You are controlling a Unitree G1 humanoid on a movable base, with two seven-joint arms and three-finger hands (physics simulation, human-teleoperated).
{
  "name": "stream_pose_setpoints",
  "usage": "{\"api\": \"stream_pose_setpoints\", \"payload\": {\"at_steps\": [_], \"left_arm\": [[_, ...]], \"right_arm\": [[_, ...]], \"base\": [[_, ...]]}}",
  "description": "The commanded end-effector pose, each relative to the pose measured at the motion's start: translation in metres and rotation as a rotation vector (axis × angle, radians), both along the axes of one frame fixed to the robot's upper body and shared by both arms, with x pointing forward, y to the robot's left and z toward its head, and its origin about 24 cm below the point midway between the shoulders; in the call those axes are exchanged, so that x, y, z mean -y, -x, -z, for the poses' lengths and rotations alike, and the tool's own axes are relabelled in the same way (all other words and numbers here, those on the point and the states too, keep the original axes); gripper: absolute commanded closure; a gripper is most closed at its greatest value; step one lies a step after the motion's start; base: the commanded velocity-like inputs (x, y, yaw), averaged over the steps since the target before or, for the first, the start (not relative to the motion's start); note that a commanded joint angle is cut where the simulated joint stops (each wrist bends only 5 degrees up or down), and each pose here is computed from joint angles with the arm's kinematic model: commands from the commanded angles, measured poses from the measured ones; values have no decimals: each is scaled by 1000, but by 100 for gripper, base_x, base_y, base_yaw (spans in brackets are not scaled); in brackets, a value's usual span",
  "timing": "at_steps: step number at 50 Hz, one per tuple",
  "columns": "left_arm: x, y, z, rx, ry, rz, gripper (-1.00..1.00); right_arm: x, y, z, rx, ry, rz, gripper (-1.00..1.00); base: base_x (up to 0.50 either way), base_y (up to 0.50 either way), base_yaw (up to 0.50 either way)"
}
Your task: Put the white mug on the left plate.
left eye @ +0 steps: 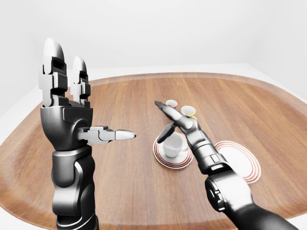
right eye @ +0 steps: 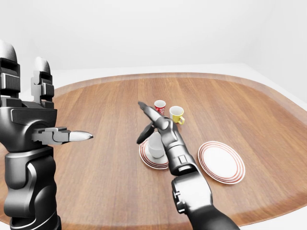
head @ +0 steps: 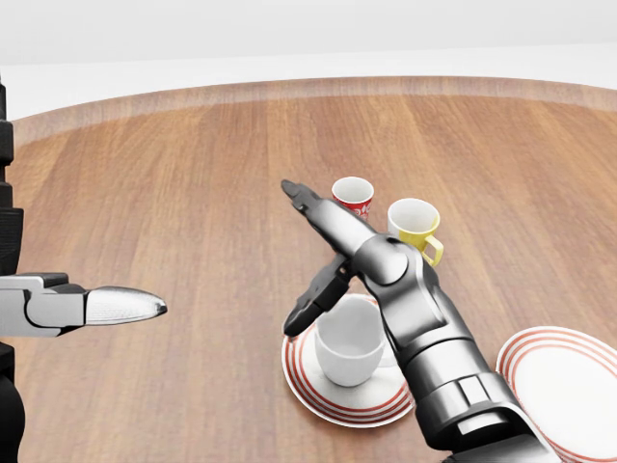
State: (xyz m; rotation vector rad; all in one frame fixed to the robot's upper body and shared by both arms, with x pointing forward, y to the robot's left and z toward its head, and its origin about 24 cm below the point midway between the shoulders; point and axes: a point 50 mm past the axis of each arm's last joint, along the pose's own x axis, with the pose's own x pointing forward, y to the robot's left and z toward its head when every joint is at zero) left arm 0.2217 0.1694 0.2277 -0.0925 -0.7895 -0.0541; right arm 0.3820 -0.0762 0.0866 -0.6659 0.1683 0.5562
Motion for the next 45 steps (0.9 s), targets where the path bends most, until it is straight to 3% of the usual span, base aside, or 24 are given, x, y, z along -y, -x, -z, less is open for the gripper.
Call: {"api": "stream_pose_setpoints", "payload": {"at_steps": [1,2,5,10,11,22,40,45], "left_arm": [[0,0,-1,5,-1,0,-100],[0,0,-1,5,-1,-1,-100],[0,0,0,1,-3,-1,-100],[0,0,-1,3,-4,-2,-100],[0,0,-1,3,-5,-2,-100],[-1,0,-1,3,-5,-3,-100],[0,1,-1,6,-6,-3,-100],[-1,0,-1,5,-5,-4,-100]], "right_arm": [[0,-8,-67,43,-652,-29,-100],[5,-9,-47,-24,-647,22,-100],[14,-12,-35,-96,-764,108,-100],[37,-20,-21,-207,-1092,386,-100],[38,-20,-19,-216,-1112,403,-100],[25,-13,-18,-201,-1062,293,-100],[21,-11,-27,-169,-1082,241,-100],[23,-13,-32,-163,-1160,247,-100]], "base": [[0,0,0],[0,0,0],[0,0,0],[0,0,0],[0,0,0],[0,0,0],[0,0,0],[0,0,0]]}}
